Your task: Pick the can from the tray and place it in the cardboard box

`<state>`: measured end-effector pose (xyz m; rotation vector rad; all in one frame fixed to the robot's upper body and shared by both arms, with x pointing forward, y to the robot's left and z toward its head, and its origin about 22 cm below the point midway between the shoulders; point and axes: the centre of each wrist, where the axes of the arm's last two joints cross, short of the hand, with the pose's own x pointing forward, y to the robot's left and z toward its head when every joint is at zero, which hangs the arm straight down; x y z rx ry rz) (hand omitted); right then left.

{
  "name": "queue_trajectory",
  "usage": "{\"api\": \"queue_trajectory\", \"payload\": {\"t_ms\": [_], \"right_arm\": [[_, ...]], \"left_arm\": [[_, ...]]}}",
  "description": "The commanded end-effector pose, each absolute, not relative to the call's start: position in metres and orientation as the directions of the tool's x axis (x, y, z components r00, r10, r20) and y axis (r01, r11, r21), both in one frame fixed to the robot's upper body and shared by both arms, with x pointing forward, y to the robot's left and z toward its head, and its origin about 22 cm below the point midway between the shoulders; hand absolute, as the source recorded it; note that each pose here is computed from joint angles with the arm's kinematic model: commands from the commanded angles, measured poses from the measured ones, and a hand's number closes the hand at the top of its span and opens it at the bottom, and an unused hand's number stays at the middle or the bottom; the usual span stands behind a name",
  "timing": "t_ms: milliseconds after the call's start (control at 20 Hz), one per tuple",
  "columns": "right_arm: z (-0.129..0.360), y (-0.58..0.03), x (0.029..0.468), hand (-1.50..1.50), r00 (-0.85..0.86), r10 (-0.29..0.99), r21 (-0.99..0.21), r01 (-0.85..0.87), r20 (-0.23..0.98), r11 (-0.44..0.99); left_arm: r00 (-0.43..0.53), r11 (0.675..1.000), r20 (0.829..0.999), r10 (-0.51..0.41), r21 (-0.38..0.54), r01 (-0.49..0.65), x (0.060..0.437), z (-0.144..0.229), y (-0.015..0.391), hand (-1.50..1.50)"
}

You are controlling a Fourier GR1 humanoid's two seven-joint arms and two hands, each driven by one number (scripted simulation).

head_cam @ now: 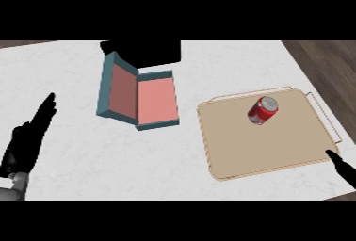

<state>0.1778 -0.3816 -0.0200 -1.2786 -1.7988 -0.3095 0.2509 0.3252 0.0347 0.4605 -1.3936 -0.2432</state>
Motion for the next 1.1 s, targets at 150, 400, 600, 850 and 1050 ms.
{"api": "queue_trajectory", "payload": {"t_ms": [150, 400, 600, 850, 1050], "right_arm": [[-0.081, -0.315, 0.076, -1.50, 0.256, 0.773, -0.537, 0.834, 0.581, 0.127], [-0.072, -0.259, 0.055, -1.50, 0.311, 0.701, -0.559, 0.815, 0.642, 0.150], [-0.070, -0.230, 0.038, -1.50, 0.377, 0.664, -0.601, 0.788, 0.646, 0.137], [-0.062, -0.229, 0.020, -1.50, 0.464, 0.603, -0.650, 0.751, 0.649, 0.120], [-0.061, -0.231, 0.012, -1.50, 0.539, 0.536, -0.685, 0.721, 0.649, 0.105]], "left_arm": [[0.096, 0.888, 0.884, -0.457, 0.460, -0.011, 0.243, 0.020, 0.312, 0.00], [0.073, 0.890, 0.887, -0.456, 0.455, 0.028, 0.251, 0.004, 0.294, 0.00], [0.041, 0.893, 0.892, -0.449, 0.447, 0.057, 0.259, 0.005, 0.281, 0.00], [0.015, 0.883, 0.885, -0.464, 0.462, 0.078, 0.260, -0.006, 0.276, 0.00], [-0.003, 0.888, 0.891, -0.453, 0.452, 0.088, 0.274, 0.014, 0.272, 0.00]]}}
